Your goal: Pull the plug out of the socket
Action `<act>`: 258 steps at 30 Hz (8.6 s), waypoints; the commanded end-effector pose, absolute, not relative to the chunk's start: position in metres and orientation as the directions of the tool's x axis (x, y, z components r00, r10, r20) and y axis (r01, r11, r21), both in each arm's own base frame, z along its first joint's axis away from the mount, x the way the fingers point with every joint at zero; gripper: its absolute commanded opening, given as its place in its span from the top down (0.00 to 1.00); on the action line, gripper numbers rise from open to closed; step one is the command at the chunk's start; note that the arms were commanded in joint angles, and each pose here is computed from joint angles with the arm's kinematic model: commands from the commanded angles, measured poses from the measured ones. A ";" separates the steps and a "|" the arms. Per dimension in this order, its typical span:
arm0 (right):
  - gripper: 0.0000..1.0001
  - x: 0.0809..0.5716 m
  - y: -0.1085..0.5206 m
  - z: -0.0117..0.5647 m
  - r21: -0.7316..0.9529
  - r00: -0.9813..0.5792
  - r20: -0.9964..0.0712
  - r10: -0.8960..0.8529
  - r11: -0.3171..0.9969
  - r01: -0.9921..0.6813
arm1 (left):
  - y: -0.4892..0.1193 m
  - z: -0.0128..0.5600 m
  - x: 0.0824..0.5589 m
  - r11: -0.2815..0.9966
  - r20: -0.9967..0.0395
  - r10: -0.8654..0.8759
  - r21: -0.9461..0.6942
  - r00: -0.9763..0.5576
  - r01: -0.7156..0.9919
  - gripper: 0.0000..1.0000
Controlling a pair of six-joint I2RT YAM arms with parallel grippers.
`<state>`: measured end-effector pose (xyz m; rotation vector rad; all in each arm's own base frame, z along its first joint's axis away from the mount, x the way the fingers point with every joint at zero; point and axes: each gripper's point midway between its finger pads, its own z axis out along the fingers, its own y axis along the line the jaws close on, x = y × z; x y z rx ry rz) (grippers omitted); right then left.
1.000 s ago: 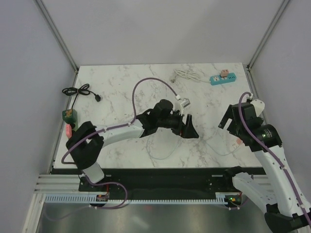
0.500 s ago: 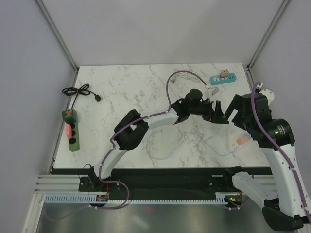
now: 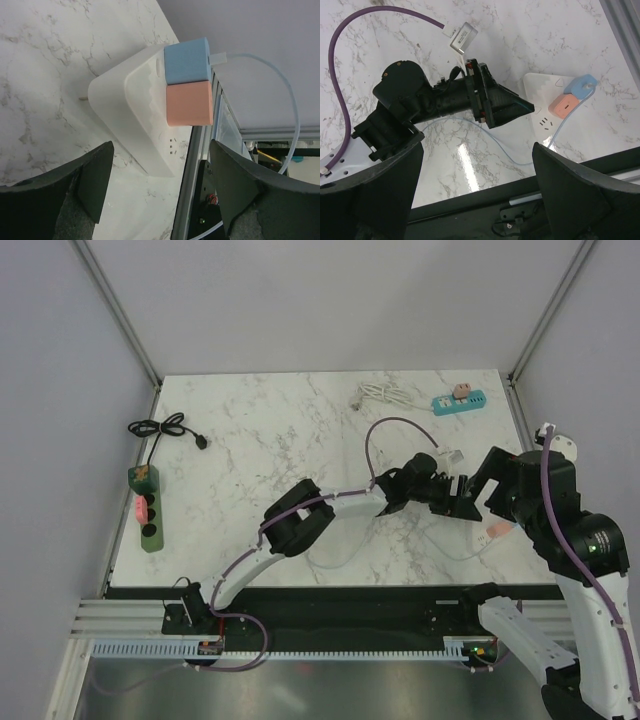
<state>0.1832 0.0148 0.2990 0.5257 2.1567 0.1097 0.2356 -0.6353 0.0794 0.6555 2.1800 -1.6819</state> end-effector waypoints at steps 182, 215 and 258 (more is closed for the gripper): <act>1.00 0.287 0.031 0.122 0.248 -0.753 -0.507 0.420 0.907 0.339 | -0.448 -0.040 0.276 0.731 -0.437 0.139 -0.560 -0.888 0.390 0.98; 1.00 0.246 0.073 0.065 0.414 -0.836 -0.313 0.451 0.857 0.307 | -0.484 0.042 0.265 0.525 -0.455 0.090 -0.735 -0.886 0.430 0.35; 1.00 0.253 0.037 0.134 0.302 -0.758 -0.501 0.417 0.905 0.299 | -0.492 0.015 0.292 0.781 -0.432 0.093 -0.527 -0.897 0.335 0.98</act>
